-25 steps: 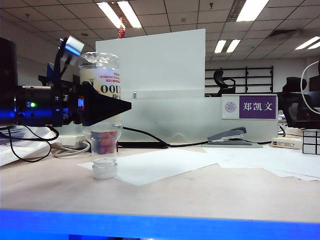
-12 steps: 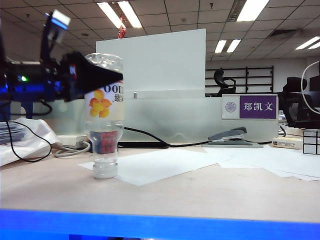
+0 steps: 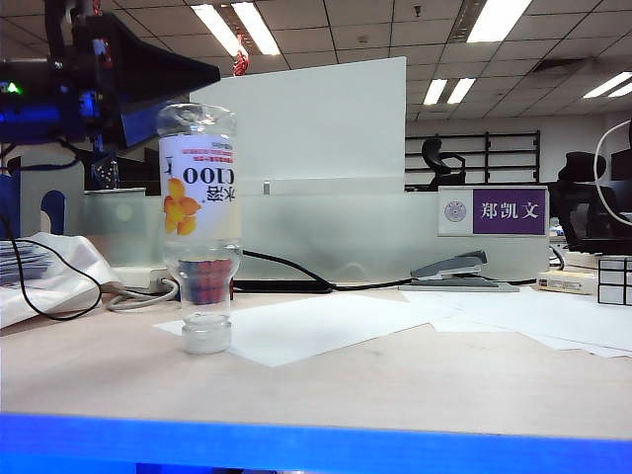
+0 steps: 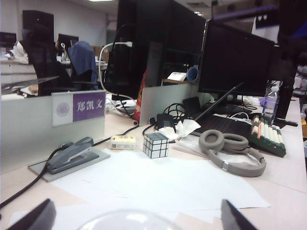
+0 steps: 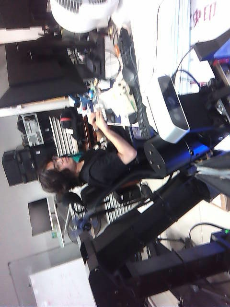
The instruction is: Flip the plastic bottle upside down.
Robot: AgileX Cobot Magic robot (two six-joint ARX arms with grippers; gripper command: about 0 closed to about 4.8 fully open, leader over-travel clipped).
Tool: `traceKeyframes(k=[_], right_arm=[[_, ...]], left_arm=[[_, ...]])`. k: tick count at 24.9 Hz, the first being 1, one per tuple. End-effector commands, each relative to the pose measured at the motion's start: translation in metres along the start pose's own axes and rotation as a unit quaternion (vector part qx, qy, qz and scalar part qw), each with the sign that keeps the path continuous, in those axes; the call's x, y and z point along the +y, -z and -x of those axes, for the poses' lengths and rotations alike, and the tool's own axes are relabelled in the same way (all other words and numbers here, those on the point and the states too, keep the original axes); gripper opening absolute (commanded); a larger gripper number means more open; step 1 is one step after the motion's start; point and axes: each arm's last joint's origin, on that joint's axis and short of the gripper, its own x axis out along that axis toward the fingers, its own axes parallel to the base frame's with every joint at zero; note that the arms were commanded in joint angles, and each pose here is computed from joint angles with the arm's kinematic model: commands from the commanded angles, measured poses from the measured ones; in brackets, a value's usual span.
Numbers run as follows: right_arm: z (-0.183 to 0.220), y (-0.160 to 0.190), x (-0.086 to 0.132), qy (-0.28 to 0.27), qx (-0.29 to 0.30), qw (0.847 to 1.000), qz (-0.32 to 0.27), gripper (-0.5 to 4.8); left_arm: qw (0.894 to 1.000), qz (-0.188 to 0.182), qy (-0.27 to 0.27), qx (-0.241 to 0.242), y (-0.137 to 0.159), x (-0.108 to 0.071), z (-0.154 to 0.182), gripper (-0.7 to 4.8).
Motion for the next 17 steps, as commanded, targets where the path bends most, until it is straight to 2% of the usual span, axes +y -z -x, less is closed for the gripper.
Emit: traceKeyframes(k=[1, 6, 7, 8, 9, 10, 12, 13, 14, 16, 17], right_arm=[[-0.001, -0.003, 0.002, -0.001, -0.007, 1.0, 0.007, -0.05], [-0.001, -0.005, 0.003, -0.004, -0.013, 1.0, 0.005, -0.06], [-0.001, -0.005, 0.003, -0.005, -0.013, 1.0, -0.003, -0.05], [-0.001, -0.005, 0.003, -0.008, -0.011, 1.0, -0.005, -0.06], [-0.001, -0.006, 0.005, -0.012, -0.01, 1.0, -0.004, -0.06], [0.0, -0.007, 0.006, -0.012, -0.011, 1.0, -0.002, -0.06], [0.002, -0.012, 0.01, -0.013, -0.016, 1.0, 0.007, -0.06], [0.004, -0.017, 0.015, -0.014, -0.019, 1.0, 0.012, -0.06], [0.008, -0.022, 0.02, -0.011, -0.02, 1.0, 0.013, -0.06], [0.015, -0.035, 0.035, -0.008, -0.027, 0.999, 0.027, -0.06], [0.018, -0.04, 0.042, -0.01, -0.029, 0.999, 0.032, -0.06]], left_arm=[[1.0, -0.019, 0.01, -0.019, -0.014, -0.005, 0.001, 4.79], [0.997, -0.051, 0.009, -0.059, -0.046, -0.018, 0.004, 4.79], [0.995, -0.066, 0.012, -0.078, -0.061, -0.025, 0.006, 4.79], [0.993, -0.067, 0.021, -0.093, -0.076, -0.033, 0.01, 2.57], [0.991, -0.067, 0.038, -0.106, -0.093, -0.043, 0.017, 0.11], [0.988, -0.074, 0.05, -0.124, -0.109, -0.056, 0.022, -0.08], [0.976, -0.127, 0.065, -0.167, -0.142, -0.085, 0.038, -0.05], [0.967, -0.152, 0.051, -0.199, -0.165, -0.109, 0.056, -0.05], [0.965, -0.161, 0.043, -0.201, -0.176, -0.124, 0.068, -0.05], [0.971, -0.164, -0.013, -0.173, -0.187, -0.158, 0.094, -0.05], [0.968, -0.187, -0.045, -0.16, -0.187, -0.173, 0.104, -0.05]])
